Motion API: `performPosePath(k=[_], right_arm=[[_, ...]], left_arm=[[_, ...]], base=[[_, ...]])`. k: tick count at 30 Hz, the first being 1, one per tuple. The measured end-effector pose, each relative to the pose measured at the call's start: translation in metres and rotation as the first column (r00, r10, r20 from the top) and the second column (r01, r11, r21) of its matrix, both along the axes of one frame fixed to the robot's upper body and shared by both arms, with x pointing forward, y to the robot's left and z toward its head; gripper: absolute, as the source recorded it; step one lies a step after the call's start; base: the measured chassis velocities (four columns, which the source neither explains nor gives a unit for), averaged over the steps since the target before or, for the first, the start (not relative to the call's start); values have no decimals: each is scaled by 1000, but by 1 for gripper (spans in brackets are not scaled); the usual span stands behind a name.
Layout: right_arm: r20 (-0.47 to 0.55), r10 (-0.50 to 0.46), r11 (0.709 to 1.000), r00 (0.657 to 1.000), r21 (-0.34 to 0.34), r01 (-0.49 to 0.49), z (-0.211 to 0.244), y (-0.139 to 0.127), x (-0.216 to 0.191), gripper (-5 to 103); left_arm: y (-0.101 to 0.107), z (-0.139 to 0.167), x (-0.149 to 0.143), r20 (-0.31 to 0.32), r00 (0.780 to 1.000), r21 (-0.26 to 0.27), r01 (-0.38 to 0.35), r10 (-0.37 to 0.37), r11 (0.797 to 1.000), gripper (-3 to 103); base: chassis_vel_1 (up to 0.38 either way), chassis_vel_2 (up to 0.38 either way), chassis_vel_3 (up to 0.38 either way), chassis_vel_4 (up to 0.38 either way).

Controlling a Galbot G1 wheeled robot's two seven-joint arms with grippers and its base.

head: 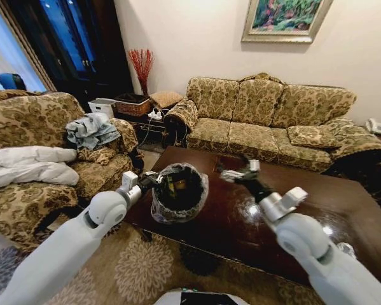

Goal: Move to the front of the table and place the trash on the table into the trash bin.

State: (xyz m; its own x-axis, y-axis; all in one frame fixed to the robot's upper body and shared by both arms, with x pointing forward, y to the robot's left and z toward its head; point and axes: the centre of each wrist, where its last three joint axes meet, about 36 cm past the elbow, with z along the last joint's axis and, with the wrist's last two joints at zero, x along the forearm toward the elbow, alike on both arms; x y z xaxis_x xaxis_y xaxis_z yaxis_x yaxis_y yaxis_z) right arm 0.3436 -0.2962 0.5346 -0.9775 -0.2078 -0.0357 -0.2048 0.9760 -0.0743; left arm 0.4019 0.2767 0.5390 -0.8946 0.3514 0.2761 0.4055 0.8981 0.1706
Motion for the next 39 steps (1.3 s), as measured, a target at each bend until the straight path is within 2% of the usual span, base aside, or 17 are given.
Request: performPosePath(k=[3,4,6,8,10,15,24,35,39], right_arm=[[-60,-144,989,988,-46,141,-26,-40,-6,100],[-60,-144,989,988,-46,141,-26,-40,-6,100],[-88,-191,981,978,-53,187,-35,-57,-18,100],[-96,-199,980,975,-52,195,-37,-60,-22,100],[-116,-217,976,969,-44,213,-43,-64,-34,100],[-121,-228,974,966,-38,225,-45,-63,-36,100],[-131,-200,980,971,-11,200,-54,-53,-24,100],[-162,-176,984,971,7,180,-70,-38,-15,100],[-175,-170,984,970,20,176,-94,-27,0,100]], left_arm=[[15,-10,-5,-10,998,-10,-65,65,998,3],[15,-10,-5,-10,998,-10,-65,65,998,3],[26,-14,-12,-19,995,-23,-102,102,994,3],[29,-14,-15,-24,994,-31,-111,110,993,3],[33,-13,-24,-32,992,-61,-122,120,991,3],[32,-8,-31,-27,993,-93,-113,111,989,3],[24,1,-36,-6,997,-102,-75,74,992,3],[14,-1,-40,-12,999,-117,-48,47,992,3],[10,-1,-42,-13,999,-121,-36,35,992,3]], base=[[0,0,0,0],[0,0,0,0],[0,0,0,0],[0,0,0,0],[0,0,0,0],[0,0,0,0],[-44,-59,49,69],[-195,-277,194,267],[-289,-346,281,342]])
